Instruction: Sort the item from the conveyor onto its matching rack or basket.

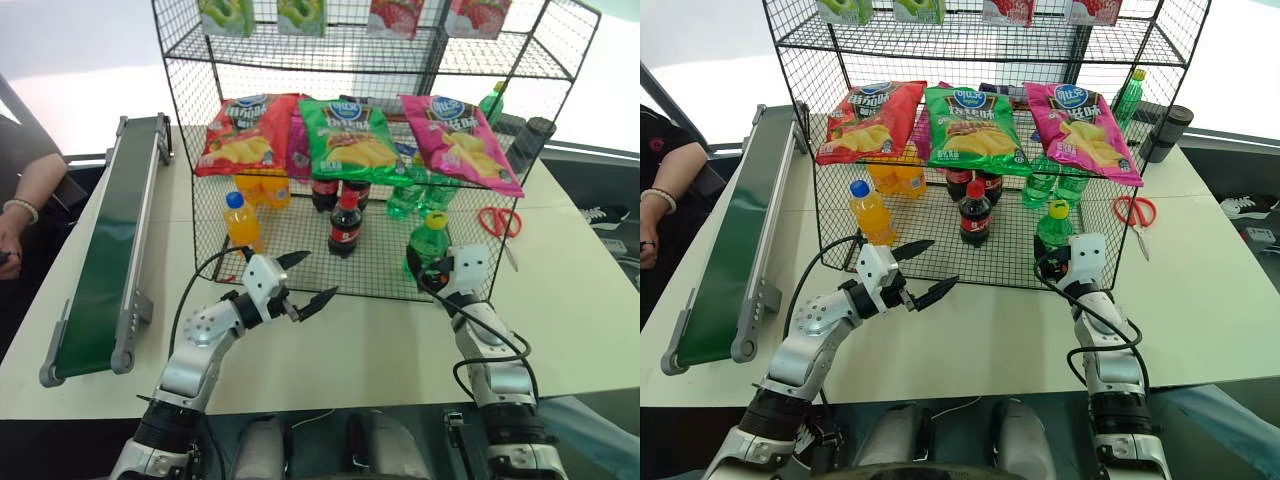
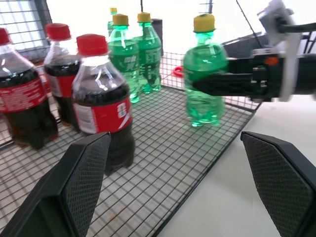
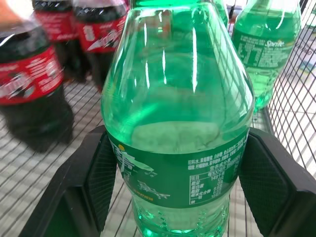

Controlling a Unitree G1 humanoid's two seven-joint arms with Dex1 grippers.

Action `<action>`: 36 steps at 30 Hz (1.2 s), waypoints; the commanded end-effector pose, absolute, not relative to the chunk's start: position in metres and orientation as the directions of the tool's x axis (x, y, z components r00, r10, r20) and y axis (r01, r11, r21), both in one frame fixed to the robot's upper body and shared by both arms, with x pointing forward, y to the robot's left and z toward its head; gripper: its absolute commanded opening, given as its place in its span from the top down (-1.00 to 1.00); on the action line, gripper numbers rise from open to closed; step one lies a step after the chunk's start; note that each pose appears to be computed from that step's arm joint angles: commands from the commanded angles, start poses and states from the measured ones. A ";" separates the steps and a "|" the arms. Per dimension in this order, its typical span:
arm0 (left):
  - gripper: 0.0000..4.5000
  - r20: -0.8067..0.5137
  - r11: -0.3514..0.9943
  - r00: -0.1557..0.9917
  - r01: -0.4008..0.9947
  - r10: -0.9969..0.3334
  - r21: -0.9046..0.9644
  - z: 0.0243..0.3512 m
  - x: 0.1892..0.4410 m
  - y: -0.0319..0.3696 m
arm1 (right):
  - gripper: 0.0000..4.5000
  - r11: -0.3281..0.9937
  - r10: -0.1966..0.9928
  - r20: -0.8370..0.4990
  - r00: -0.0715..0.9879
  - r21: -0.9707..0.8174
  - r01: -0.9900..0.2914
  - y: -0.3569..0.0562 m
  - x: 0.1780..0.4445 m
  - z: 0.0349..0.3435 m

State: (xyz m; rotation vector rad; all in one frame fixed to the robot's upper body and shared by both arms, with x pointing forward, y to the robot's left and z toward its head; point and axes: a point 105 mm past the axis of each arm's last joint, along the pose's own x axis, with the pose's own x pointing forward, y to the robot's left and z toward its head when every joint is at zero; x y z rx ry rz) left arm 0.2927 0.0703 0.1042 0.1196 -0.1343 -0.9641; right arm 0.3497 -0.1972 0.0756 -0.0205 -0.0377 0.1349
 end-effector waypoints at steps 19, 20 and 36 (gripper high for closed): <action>-1.00 0.085 0.556 0.550 0.812 -0.831 0.180 0.114 0.291 0.068 | -0.98 0.990 0.140 0.139 0.980 -0.013 -0.139 -0.197 0.371 0.093; -1.00 0.084 0.556 0.550 0.812 -0.831 0.180 0.114 0.291 0.068 | -0.98 0.990 0.144 0.139 0.980 -0.018 -0.143 -0.197 0.369 0.093; -1.00 0.075 0.567 0.563 0.805 -0.823 0.177 0.112 0.294 0.072 | -0.98 0.974 0.204 0.109 0.973 -0.124 -0.190 -0.203 0.308 0.102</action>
